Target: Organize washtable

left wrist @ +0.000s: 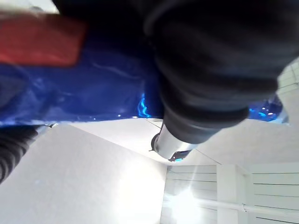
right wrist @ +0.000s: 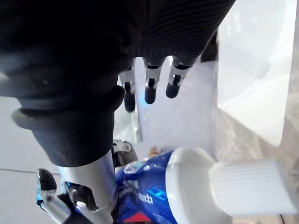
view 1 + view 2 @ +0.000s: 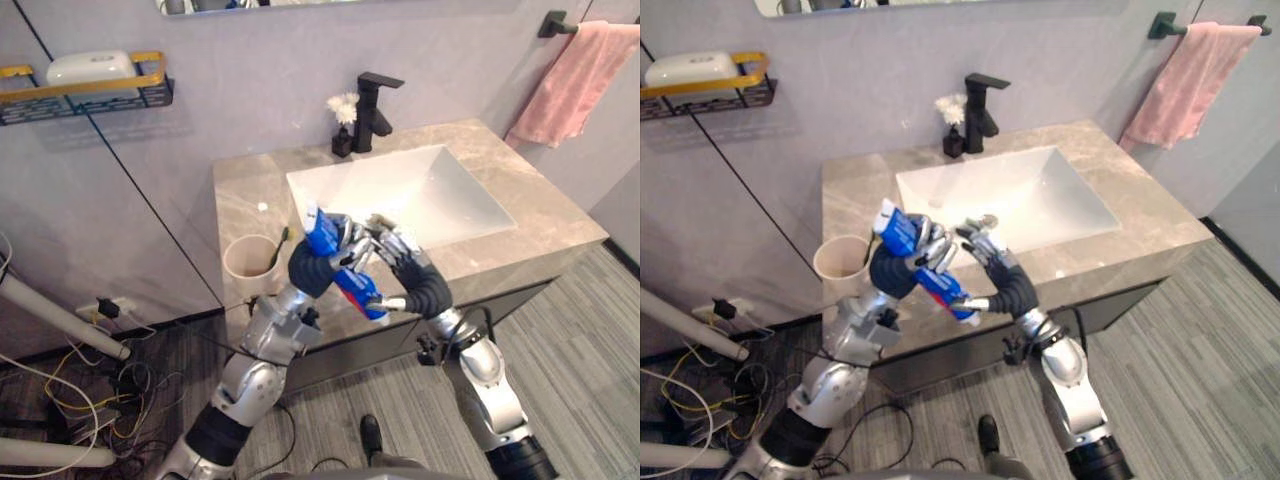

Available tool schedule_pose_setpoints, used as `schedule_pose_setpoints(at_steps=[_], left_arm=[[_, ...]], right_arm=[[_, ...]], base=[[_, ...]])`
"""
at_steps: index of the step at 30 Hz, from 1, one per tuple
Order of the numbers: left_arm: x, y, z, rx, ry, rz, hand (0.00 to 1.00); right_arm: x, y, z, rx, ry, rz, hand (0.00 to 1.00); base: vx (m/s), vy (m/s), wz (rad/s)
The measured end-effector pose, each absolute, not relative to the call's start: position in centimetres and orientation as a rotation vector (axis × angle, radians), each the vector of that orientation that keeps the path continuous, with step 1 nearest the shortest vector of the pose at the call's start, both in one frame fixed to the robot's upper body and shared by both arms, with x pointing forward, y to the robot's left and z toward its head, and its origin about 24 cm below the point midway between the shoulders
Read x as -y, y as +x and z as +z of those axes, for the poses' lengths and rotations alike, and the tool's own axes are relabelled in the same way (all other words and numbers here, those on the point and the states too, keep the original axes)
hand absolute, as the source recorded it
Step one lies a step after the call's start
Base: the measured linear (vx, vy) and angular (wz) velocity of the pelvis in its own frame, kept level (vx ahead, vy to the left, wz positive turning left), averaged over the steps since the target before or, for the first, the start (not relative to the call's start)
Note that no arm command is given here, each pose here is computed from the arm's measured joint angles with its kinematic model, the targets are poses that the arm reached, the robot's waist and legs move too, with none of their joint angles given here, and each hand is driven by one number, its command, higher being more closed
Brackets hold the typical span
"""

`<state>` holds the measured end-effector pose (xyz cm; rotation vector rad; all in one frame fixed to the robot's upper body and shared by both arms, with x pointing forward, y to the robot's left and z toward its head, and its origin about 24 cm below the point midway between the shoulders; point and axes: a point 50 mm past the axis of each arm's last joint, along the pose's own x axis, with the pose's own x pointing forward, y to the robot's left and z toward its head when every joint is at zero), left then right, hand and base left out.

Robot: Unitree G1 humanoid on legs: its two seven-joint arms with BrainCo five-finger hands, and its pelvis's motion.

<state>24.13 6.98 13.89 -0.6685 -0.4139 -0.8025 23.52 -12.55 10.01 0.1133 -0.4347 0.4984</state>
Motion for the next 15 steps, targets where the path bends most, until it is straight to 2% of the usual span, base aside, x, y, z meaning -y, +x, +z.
schedule_pose_setpoints(at_steps=[9, 15], left_arm=[[-8.5, 24.4, 14.0, 0.446, -0.704, -0.702, 1.00], [-8.6, 23.9, 14.9, 0.495, -0.721, -0.705, 1.00]], right_arm=[[16.5, 23.8, 11.6, 0.529, 0.201, 0.215, 0.00], [19.1, 23.2, 12.9, 0.632, 0.219, 0.007, 0.00]], base=[[0.00, 0.000, 0.00], [0.00, 0.000, 0.00]])
